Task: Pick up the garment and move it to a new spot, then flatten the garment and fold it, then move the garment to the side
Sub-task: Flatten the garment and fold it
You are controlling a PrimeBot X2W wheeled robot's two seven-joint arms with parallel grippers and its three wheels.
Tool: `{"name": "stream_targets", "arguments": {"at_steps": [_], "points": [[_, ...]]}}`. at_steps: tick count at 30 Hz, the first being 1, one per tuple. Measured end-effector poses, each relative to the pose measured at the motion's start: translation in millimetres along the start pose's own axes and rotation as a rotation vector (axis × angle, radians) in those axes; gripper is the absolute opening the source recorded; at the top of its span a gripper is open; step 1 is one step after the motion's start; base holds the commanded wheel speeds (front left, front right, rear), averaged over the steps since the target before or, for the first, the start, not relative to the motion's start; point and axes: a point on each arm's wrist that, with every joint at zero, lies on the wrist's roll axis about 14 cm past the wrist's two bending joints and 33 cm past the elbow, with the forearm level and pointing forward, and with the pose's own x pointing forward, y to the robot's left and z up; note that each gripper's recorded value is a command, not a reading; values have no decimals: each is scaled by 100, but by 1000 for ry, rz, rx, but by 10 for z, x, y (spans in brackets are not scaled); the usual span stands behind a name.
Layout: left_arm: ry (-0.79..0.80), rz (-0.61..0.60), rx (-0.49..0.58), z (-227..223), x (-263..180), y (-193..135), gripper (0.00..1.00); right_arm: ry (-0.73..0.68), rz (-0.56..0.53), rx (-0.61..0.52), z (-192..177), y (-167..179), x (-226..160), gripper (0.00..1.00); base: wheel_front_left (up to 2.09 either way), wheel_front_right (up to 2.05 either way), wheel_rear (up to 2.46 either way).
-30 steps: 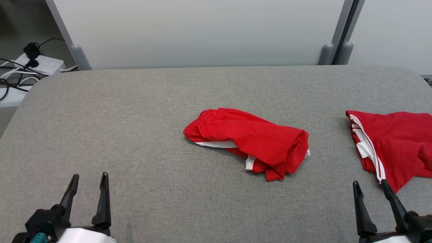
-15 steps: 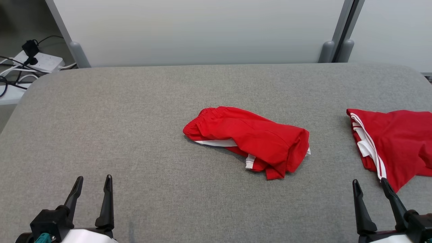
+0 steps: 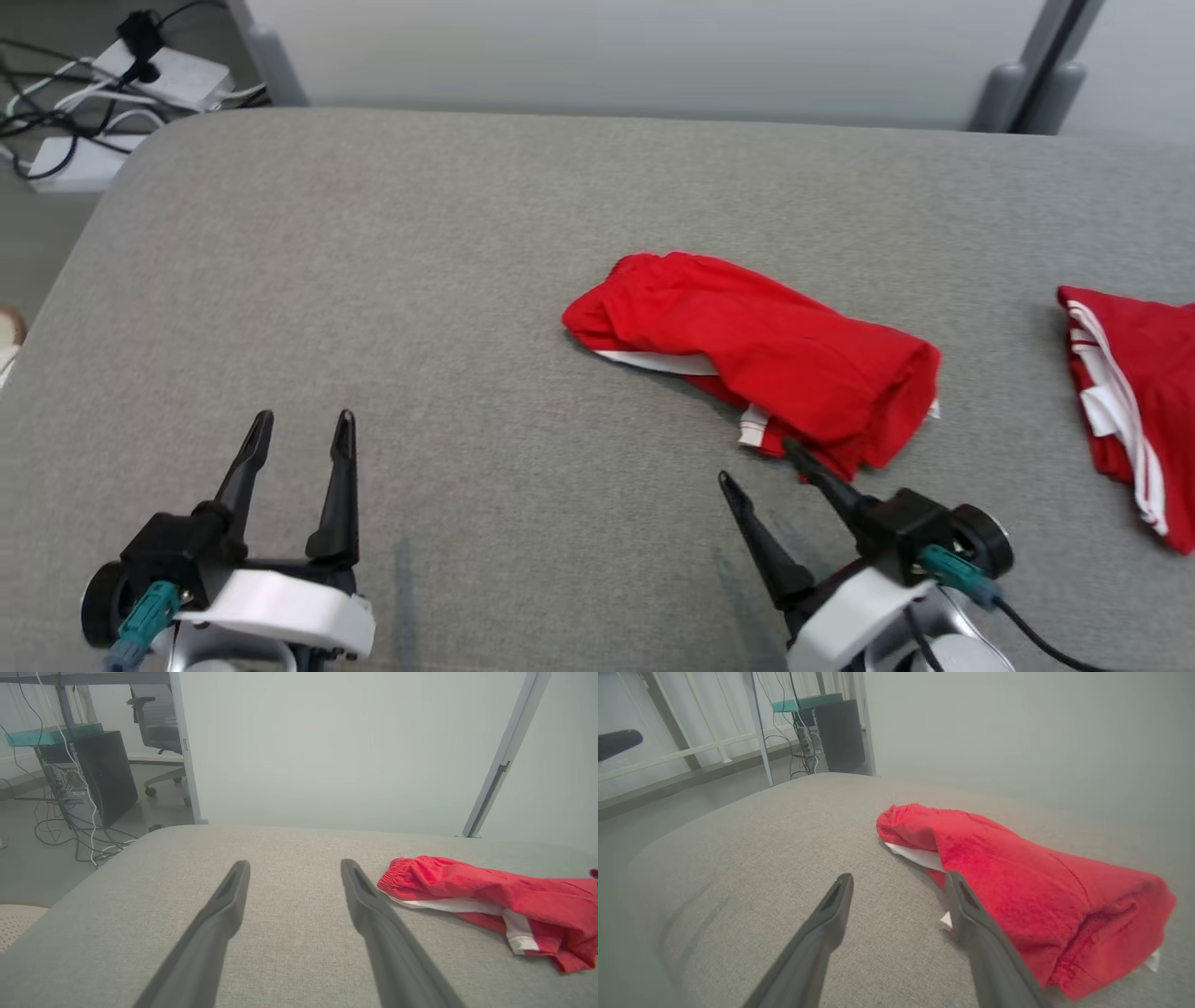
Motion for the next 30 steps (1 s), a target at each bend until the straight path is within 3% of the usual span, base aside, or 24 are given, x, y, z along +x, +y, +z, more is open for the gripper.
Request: {"name": "stream_targets", "arguments": {"at_steps": [1, 8, 15, 23, 24, 25, 26, 30], "points": [[-6, 10, -7, 9, 22, 12, 100, 60, 69, -2, -163, 152, 111, 100, 0, 0, 0], [-5, 28, -20, -27, 122, 63, 100, 177, 149, 6, -540, 223, 396, 100, 0, 0, 0], [22, 54, -23, -148, 186, 135, 100, 214, 101, -22, -752, -106, 629, 100, 0, 0, 0], [32, 28, -30, -219, 306, 71, 100, 294, 34, -38, -1028, -361, 538, 100, 0, 0, 0], [33, 21, -30, -227, 313, 52, 100, 298, 33, -39, -1036, -365, 546, 50, 0, 0, 0], [33, 18, -27, -230, 319, 42, 100, 306, 35, -50, -1042, -373, 561, 31, 0, 0, 0], [30, 16, -22, -228, 328, 40, 100, 310, 36, -62, -1037, -386, 577, 3, 0, 0, 0], [20, 11, -18, -200, 348, 36, 100, 326, 24, -78, -1047, -439, 579, 0, 0, 0, 0]]}}
